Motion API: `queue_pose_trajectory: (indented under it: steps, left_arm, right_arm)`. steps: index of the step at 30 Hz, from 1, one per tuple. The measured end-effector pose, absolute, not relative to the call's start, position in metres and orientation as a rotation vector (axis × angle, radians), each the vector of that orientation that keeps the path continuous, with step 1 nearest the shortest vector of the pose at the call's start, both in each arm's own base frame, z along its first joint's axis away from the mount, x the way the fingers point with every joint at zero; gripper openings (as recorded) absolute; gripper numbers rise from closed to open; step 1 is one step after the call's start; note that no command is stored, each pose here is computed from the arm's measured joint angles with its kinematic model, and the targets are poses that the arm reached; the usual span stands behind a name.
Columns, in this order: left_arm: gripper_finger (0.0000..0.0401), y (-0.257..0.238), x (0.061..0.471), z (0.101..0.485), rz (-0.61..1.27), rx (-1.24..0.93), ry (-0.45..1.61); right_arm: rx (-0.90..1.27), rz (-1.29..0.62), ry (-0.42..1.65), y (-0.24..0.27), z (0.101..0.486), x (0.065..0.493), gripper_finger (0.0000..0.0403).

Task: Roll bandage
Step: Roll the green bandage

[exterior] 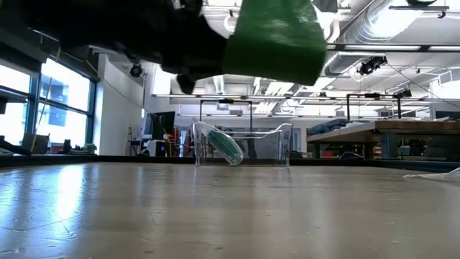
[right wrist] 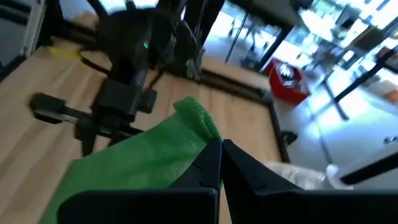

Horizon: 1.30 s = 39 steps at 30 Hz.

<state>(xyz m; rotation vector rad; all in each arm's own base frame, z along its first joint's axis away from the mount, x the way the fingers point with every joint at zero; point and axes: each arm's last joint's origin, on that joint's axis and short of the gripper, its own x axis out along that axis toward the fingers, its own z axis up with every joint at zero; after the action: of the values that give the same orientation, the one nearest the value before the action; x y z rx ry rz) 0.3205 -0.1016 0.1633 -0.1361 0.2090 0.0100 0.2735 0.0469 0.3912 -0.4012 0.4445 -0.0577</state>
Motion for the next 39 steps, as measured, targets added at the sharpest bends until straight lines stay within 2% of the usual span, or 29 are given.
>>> queue_pose_trajectory:
  steps: [9,14,20,24,29,32,35,39]
  left_arm:
    - [0.0012,-0.124,0.345,0.168,-0.132,-0.069,0.183]
    - [0.0012,-0.14,0.337,0.18,-0.065,0.022,0.138]
    - [0.0012,-0.152,0.332,0.186,-0.082,0.033,0.09]
    - [0.0012,-0.155,0.331,0.187,-0.089,0.027,0.075]
    - [0.0012,-0.155,0.331,0.19,-0.09,0.017,0.053]
    - [0.0012,-0.156,0.33,0.194,-0.094,0.008,0.01]
    - [0.0012,-0.16,0.328,0.198,-0.104,0.021,-0.027]
    - [0.0012,-0.166,0.325,0.204,-0.113,0.034,-0.084]
  right_arm:
    - [-0.363,-0.079,0.776,0.029,0.338,0.303,0.0]
    - [-0.355,-0.056,0.915,0.033,0.301,0.307,0.0]
    - [-0.255,-0.042,0.86,0.036,0.244,0.307,0.0003]
    - [-0.151,-0.01,0.795,0.038,0.222,0.305,0.0023]
    - [-0.08,0.04,0.828,0.041,0.219,0.301,0.0093]
    - [-0.085,0.029,0.861,0.044,0.233,0.296,0.0131]
    - [-0.118,-0.053,0.826,0.053,0.252,0.286,0.0148]
    - [-0.207,-0.082,0.706,0.077,0.278,0.264,0.0149]
